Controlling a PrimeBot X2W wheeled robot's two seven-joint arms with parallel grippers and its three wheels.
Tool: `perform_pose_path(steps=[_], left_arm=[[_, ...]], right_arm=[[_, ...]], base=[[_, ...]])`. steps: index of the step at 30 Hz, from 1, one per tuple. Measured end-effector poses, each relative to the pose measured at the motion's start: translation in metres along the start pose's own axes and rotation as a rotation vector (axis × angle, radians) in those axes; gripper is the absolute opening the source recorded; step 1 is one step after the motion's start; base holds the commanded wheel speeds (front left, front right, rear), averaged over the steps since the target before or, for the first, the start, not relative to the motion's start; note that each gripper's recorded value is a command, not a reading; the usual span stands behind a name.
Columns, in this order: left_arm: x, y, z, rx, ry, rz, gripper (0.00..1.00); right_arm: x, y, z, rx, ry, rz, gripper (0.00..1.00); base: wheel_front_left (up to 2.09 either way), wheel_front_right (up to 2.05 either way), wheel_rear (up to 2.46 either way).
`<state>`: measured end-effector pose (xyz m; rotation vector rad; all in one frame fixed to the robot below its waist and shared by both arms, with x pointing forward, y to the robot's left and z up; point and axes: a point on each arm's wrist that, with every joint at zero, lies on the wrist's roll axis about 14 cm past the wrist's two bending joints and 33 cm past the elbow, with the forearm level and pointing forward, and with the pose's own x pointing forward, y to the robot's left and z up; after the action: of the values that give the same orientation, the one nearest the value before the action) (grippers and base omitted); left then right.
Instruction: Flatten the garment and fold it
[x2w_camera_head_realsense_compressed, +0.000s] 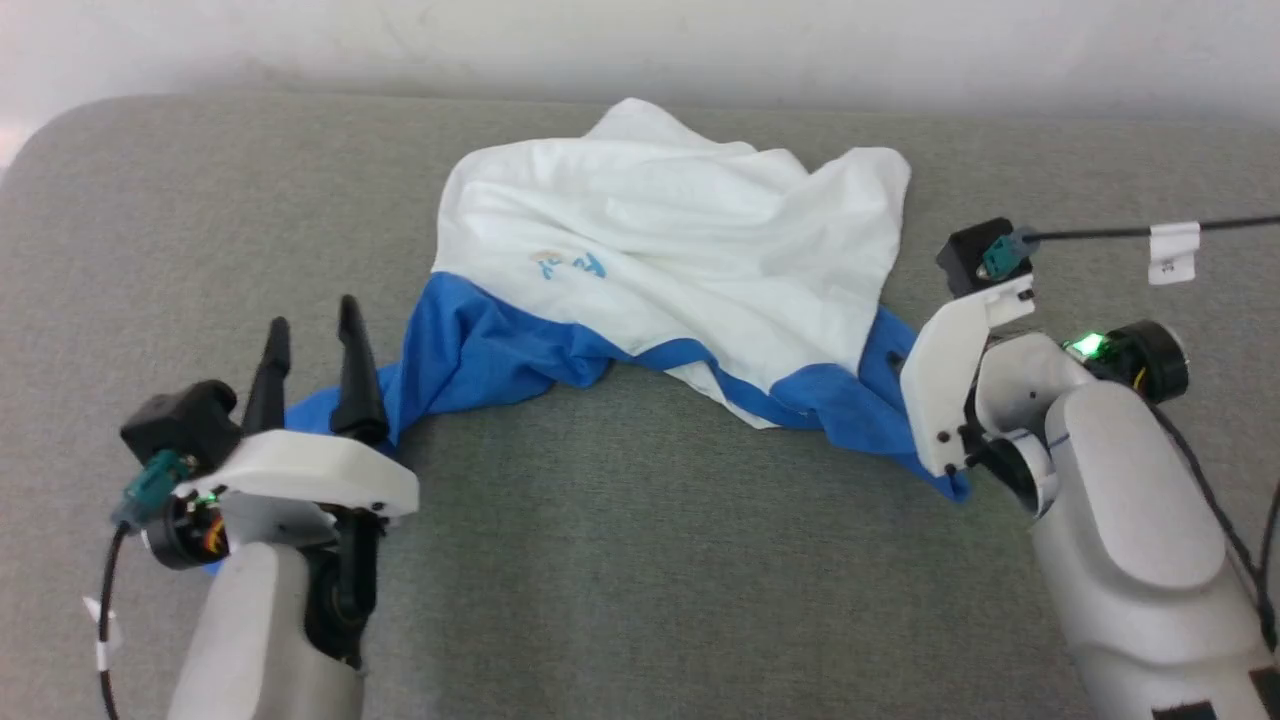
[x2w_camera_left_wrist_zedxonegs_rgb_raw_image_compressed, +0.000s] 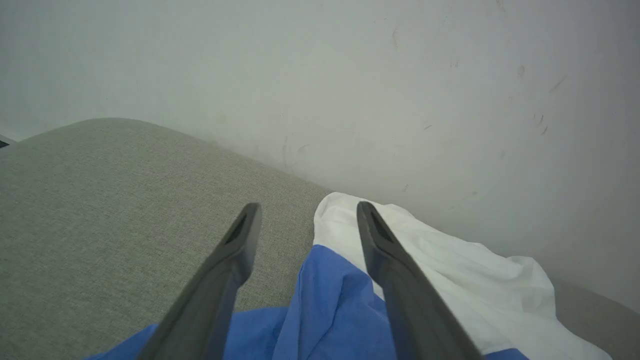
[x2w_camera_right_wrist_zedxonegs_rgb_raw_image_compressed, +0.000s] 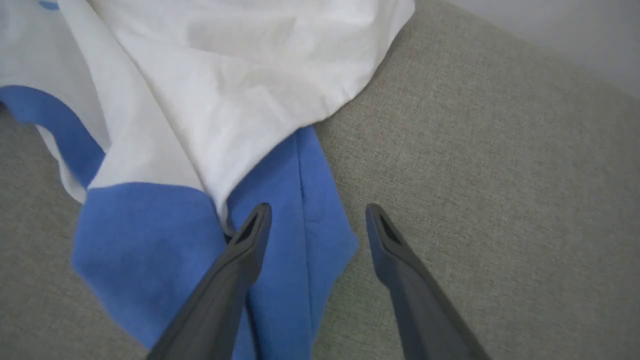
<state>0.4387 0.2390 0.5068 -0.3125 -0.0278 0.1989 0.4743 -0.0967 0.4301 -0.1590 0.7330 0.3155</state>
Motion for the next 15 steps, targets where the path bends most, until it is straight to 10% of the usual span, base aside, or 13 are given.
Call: perform_pose_path(steps=[10, 11, 12, 15], left_arm=[[-0.015, 0.013, -0.004, 0.004, 0.029, 0.032, 1.0], [-0.014, 0.014, -0.006, 0.004, 0.035, 0.035, 1.0], [-0.014, 0.015, -0.007, 0.005, 0.041, 0.037, 1.0], [-0.015, 0.014, -0.008, -0.001, 0.044, 0.034, 1.0]], right_arm=[[0.04, 0.007, -0.033, -0.084, 0.222, 0.008, 1.0], [0.041, 0.007, -0.032, -0.075, 0.227, 0.013, 0.42], [0.043, 0.007, -0.029, -0.062, 0.217, 0.019, 0.07], [0.043, 0.004, -0.02, 0.016, 0.151, 0.032, 0.0]], base=[[0.0, 0.0, 0.0], [0.0, 0.0, 0.0], [0.0, 0.0, 0.0], [0.0, 0.0, 0.0]])
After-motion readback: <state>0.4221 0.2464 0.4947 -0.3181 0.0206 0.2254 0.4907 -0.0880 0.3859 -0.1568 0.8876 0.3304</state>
